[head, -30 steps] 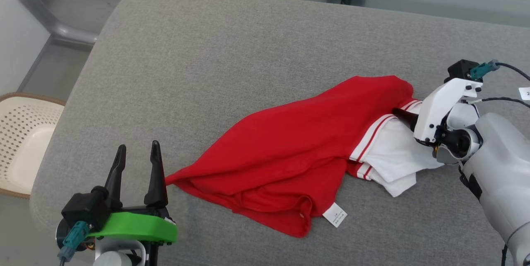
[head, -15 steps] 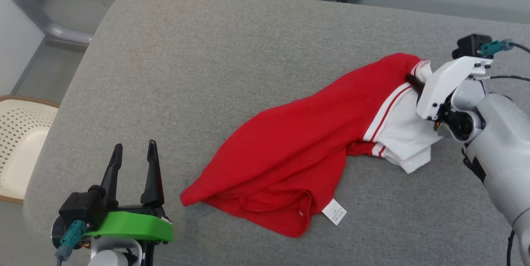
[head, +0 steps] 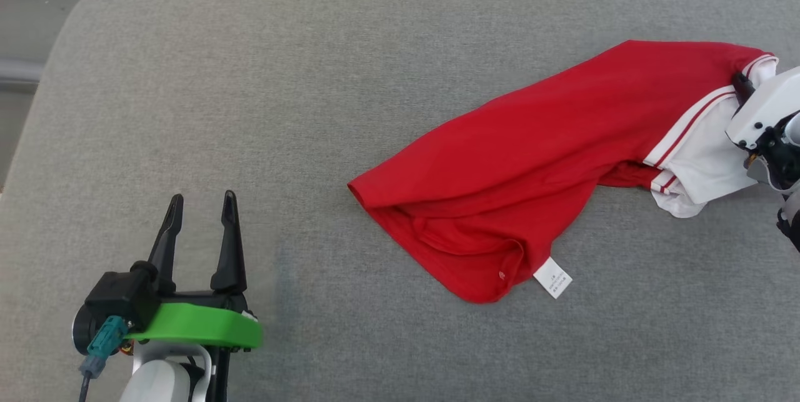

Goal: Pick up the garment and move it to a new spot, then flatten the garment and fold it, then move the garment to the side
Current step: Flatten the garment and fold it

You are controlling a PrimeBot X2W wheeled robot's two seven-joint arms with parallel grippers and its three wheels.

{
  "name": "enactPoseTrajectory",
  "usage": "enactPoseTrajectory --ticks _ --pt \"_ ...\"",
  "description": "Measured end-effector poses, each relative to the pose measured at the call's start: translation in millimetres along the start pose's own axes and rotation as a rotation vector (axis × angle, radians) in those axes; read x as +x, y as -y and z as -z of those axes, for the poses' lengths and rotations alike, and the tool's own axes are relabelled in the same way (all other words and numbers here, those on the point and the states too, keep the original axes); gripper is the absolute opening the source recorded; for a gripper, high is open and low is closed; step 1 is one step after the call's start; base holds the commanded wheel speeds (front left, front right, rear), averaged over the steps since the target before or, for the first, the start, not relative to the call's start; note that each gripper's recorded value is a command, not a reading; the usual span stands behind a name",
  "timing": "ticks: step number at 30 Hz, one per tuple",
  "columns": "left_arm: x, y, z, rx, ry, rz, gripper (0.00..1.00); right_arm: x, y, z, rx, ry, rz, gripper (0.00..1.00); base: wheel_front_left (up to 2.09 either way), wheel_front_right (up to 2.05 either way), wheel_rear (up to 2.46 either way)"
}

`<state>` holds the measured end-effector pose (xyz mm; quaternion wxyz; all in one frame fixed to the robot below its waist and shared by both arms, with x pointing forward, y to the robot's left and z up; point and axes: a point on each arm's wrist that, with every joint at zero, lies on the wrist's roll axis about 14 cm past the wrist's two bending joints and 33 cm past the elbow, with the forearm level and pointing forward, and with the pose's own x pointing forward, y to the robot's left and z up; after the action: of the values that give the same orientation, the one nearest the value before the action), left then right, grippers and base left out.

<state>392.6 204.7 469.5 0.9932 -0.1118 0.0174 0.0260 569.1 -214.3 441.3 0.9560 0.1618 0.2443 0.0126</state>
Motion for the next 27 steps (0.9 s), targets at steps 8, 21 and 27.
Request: enactPoseTrajectory --ticks 8,21,27 --pt "13 22 9 -0.001 -0.022 0.075 1.00 -22 18 16 0.019 0.015 0.033 1.00 0.00 0.00 0.00" --pt "-4 29 -17 -0.002 0.041 0.094 1.00 -84 -34 -45 -0.118 0.406 -0.135 1.00 0.00 0.00 0.00" --pt "-18 36 -24 -0.009 0.061 0.114 1.00 -133 -51 -68 -0.135 0.589 -0.215 1.00 0.00 0.00 0.00"
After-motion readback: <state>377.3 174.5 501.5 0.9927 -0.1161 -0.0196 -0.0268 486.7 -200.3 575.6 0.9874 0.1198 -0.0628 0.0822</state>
